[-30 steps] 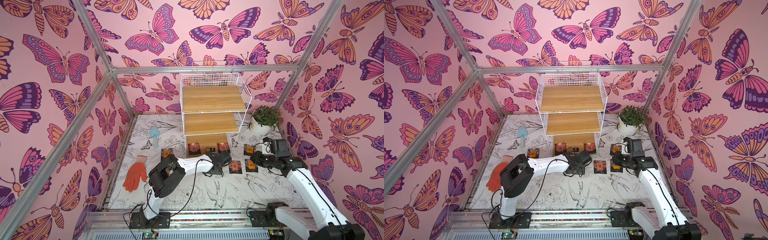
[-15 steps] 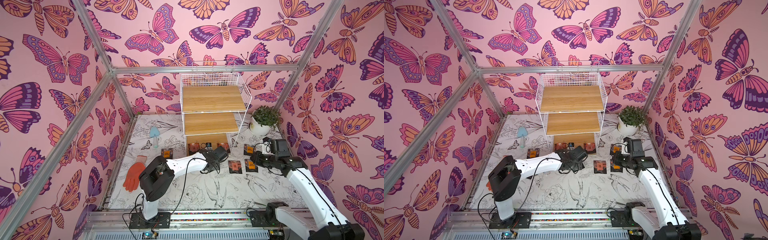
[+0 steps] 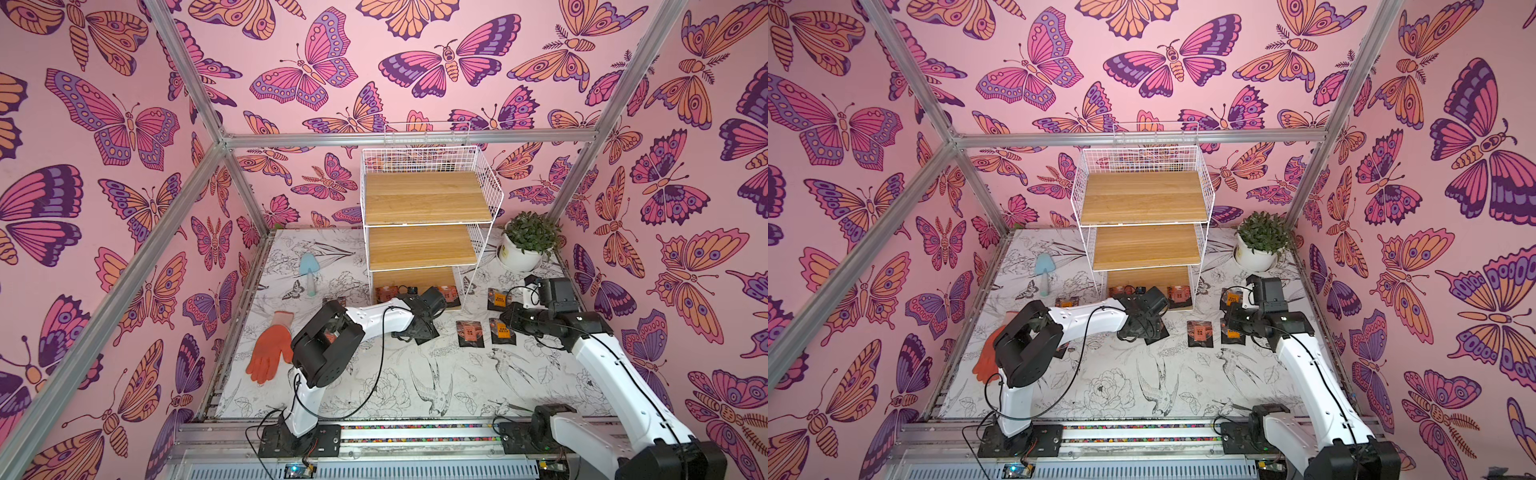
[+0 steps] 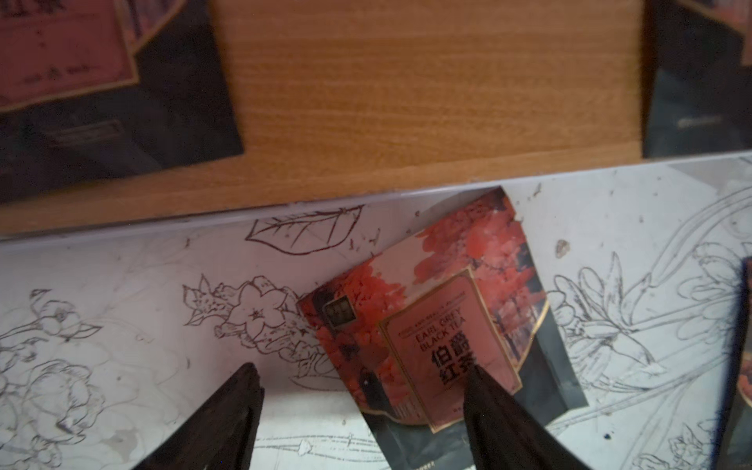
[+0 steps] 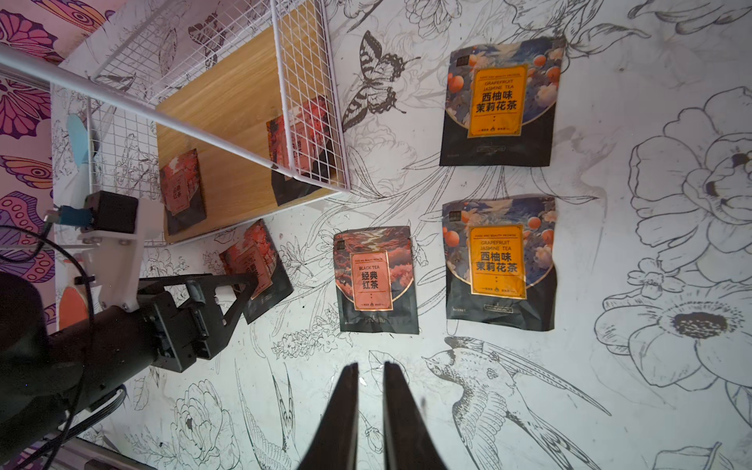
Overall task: Remove the tea bags from the shelf
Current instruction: Place the tea bag at the center of the board.
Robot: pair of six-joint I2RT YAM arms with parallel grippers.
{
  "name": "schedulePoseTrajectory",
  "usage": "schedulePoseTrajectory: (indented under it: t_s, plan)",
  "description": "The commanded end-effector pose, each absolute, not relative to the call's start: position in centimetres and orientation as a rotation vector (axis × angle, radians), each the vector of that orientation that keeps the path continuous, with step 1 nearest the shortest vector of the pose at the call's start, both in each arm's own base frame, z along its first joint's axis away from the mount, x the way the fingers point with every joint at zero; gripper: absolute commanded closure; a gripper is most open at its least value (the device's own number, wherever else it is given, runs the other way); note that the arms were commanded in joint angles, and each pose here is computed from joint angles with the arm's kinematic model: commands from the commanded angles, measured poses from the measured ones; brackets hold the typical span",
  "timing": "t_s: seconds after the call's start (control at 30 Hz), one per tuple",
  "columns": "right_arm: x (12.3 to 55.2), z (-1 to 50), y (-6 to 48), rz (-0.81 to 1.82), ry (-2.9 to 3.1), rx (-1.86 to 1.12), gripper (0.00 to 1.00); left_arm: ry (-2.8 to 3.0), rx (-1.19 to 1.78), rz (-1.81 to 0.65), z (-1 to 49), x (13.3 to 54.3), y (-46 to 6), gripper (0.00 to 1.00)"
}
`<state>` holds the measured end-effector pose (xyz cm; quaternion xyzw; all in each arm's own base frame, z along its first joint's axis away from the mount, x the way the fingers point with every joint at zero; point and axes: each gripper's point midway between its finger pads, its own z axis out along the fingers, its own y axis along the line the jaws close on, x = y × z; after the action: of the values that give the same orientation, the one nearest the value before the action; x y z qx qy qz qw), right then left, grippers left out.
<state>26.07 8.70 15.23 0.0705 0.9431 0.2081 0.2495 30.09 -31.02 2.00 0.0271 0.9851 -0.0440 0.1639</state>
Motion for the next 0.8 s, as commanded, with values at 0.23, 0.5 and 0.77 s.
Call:
schedulePoseTrajectory:
  t_s: [0.23,0.5,0.77]
  plan:
    - [26.5,15.4,8.3,0.542,2.561,0.186,0.82,2.847,0.190,-0.260,1.2,30.8,-34.2,0.20]
    - [26.6,15.5,8.4,0.543,2.564,0.181,0.82,2.838,0.233,-0.293,1.6,31.2,-35.1,0.20]
    - [26.4,15.1,7.5,0.466,2.576,0.179,0.84,2.793,0.194,-0.307,4.2,31.1,-34.2,0.20]
